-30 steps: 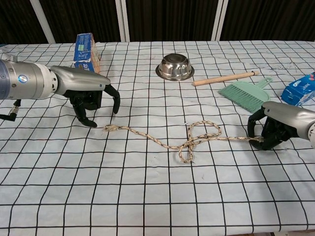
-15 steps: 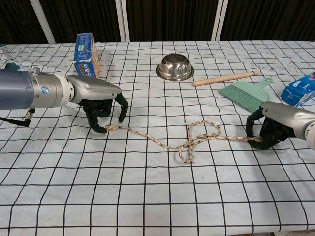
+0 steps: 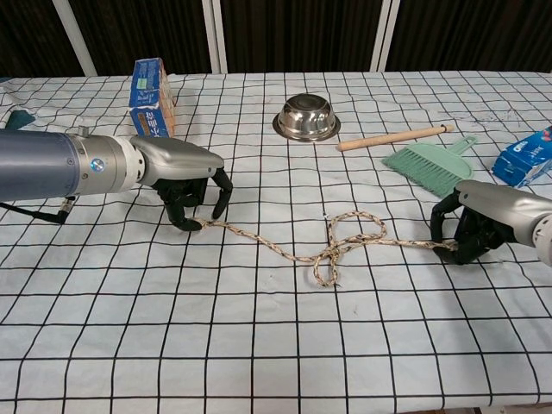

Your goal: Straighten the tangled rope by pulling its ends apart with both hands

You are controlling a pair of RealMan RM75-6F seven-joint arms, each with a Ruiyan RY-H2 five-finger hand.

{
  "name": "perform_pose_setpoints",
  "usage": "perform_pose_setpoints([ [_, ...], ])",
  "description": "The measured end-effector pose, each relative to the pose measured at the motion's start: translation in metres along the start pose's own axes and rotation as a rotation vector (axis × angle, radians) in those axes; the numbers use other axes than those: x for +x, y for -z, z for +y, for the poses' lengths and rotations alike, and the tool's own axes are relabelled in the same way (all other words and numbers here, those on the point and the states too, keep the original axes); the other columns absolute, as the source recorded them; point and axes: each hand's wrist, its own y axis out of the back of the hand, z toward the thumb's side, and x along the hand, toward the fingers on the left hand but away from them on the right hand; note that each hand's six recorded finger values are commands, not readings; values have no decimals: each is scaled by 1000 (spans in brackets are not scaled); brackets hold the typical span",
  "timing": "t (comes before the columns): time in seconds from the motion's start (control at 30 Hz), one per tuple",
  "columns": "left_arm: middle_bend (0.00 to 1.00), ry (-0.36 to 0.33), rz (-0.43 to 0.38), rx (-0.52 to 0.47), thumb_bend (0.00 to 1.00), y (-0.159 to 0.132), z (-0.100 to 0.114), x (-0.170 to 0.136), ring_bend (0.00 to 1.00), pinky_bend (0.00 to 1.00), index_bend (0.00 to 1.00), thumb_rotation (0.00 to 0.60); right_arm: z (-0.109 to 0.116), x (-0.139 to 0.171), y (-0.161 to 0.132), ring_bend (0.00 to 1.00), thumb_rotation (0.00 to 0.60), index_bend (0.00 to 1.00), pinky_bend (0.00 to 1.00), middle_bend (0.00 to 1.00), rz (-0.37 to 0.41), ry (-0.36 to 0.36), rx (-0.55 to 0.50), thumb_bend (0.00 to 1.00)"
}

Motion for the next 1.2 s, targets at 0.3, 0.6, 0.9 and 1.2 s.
perform_pose_setpoints([
  [0.3, 951, 0, 11, 3, 335, -1, -1, 4, 856, 747, 503, 600, 2, 0, 0, 1000, 600, 614, 1000, 1000, 6, 3, 2, 440],
  [0.6, 952, -2, 6, 17, 361, -6, -1, 6, 856, 748, 515, 600, 1, 0, 0, 1000, 600, 616, 1000, 1000, 7, -2, 5, 440],
  [0.9, 952, -1, 13, 28, 382, -9, -1, 9, 856, 748, 516, 600, 1, 0, -1, 1000, 600, 616, 1000, 1000, 15, -4, 10, 440],
  [1.2, 950, 5, 23, 37, 382, -8, -3, 11, 856, 748, 476, 600, 3, 0, 1, 1000, 600, 617, 1000, 1000, 10, -1, 8, 440],
])
